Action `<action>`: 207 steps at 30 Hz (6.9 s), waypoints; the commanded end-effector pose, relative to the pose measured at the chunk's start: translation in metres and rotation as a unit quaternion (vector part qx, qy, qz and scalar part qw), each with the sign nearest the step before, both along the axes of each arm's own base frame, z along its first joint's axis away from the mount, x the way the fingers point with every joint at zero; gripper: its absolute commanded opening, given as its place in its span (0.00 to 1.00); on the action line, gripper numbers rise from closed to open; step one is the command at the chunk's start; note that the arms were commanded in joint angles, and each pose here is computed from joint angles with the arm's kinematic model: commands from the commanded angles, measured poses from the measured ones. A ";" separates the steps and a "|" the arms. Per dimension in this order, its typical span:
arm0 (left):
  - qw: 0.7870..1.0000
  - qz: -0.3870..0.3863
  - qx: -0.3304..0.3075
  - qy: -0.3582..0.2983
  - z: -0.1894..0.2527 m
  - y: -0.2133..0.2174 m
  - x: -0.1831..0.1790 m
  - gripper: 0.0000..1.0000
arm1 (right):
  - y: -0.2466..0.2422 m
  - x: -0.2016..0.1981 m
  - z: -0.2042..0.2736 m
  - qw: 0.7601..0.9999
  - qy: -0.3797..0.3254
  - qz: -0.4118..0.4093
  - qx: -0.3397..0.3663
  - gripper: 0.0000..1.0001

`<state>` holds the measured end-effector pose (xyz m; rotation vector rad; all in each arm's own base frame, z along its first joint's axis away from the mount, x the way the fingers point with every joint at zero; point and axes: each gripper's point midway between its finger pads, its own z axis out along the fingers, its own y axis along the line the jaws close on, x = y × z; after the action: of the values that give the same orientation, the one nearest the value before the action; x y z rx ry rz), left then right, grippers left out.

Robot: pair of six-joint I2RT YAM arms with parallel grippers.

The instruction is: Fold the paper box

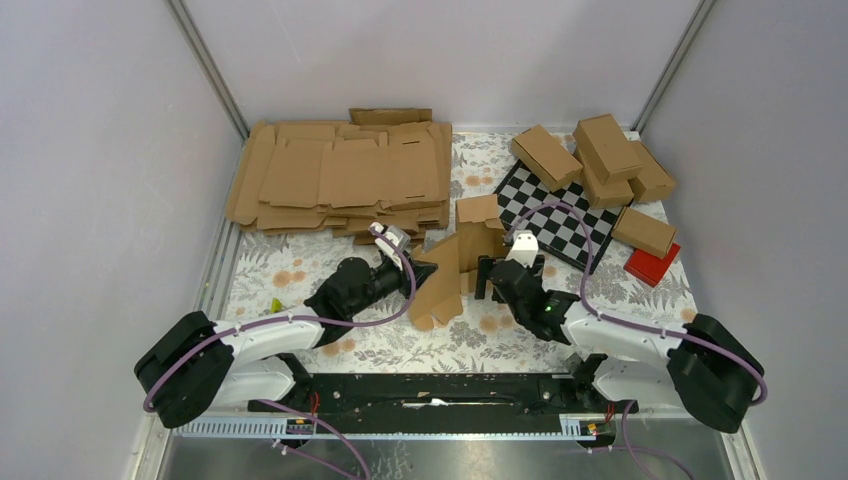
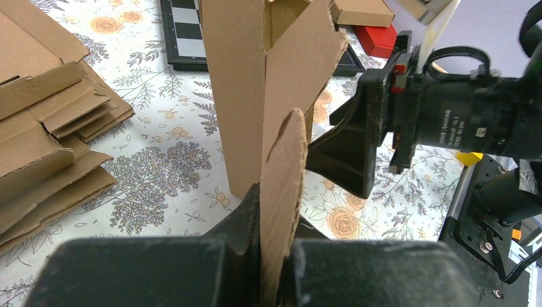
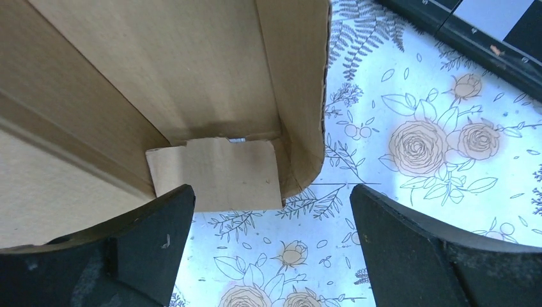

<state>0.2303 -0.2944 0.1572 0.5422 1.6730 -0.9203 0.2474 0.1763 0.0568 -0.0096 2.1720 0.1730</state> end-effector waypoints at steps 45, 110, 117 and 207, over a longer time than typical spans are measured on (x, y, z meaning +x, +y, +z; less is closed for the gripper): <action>1.000 -0.002 -0.003 0.010 0.007 -0.006 0.003 0.00 | 0.020 0.033 -0.040 0.994 0.087 0.006 -0.067 0.92; 0.982 0.071 0.000 0.174 0.015 -0.016 0.036 0.03 | 0.029 0.011 -0.031 0.983 0.166 0.077 -0.003 0.49; 0.980 0.067 -0.002 0.188 0.008 -0.009 0.028 0.06 | 0.035 0.006 -0.025 0.979 0.193 0.058 0.013 0.36; 0.891 -0.014 -0.019 0.453 -0.010 -0.018 -0.030 0.12 | 0.093 -0.107 0.014 0.857 0.496 -0.085 0.108 0.00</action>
<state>0.2033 -0.3133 0.1456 0.0103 2.4343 -1.3252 0.1099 0.2273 0.0543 0.5252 3.2289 0.0992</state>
